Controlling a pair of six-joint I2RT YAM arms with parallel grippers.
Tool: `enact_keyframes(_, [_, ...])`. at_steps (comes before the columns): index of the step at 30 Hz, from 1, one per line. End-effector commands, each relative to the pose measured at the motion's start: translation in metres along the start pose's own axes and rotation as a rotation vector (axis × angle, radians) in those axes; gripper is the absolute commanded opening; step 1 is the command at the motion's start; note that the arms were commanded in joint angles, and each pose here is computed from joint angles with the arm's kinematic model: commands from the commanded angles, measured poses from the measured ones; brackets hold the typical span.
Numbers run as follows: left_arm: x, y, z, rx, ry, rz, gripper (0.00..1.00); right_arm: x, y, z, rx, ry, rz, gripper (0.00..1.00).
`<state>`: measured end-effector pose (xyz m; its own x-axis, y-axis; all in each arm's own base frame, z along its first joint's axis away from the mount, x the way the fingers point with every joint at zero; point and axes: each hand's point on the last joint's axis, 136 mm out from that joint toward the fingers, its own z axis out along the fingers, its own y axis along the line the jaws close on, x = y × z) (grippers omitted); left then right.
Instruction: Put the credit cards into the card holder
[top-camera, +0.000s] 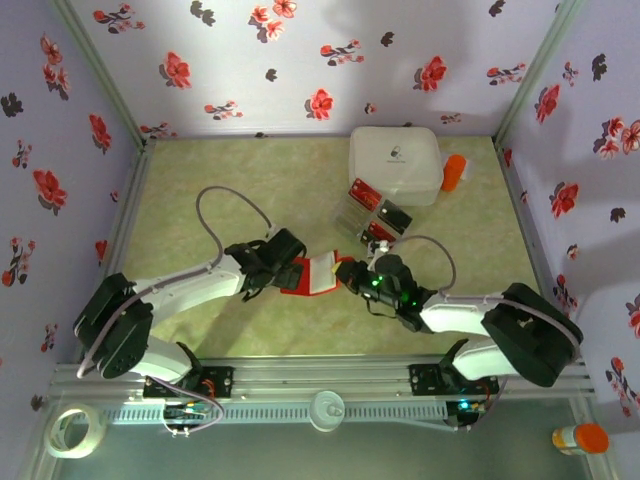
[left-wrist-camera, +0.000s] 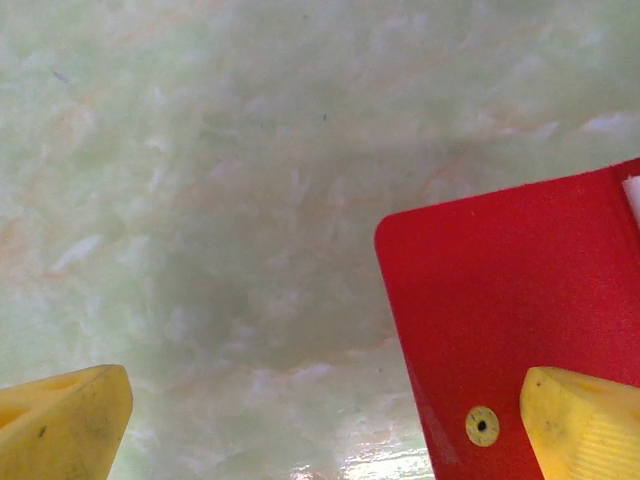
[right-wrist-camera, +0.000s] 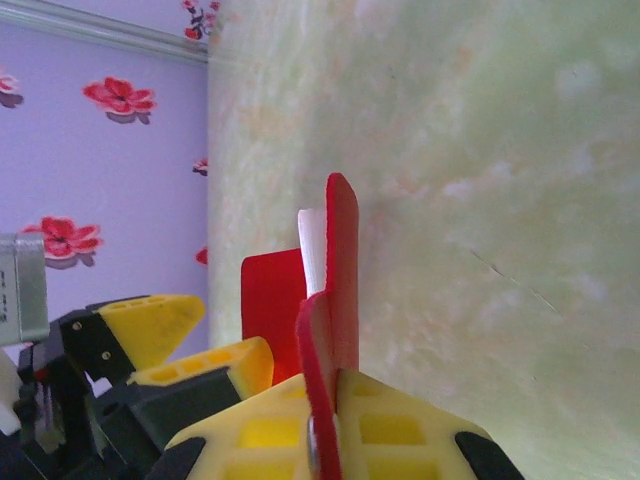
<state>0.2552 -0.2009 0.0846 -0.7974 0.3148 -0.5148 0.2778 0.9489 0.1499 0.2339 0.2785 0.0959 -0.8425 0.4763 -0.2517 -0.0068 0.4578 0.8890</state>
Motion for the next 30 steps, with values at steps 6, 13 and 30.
enact_keyframes(6, [0.023,-0.004,0.026,-0.011,0.036,-0.027,1.0,0.005,-0.014,0.002,0.05,-0.1,-0.051,0.0])
enact_keyframes(13, [0.036,-0.003,0.036,-0.028,0.065,-0.017,1.0,0.017,-0.026,0.011,0.084,-0.082,-0.059,0.0])
enact_keyframes(30, [0.039,-0.001,0.039,-0.044,0.073,-0.002,1.0,-0.004,-0.033,-0.027,0.27,-0.115,-0.154,0.46])
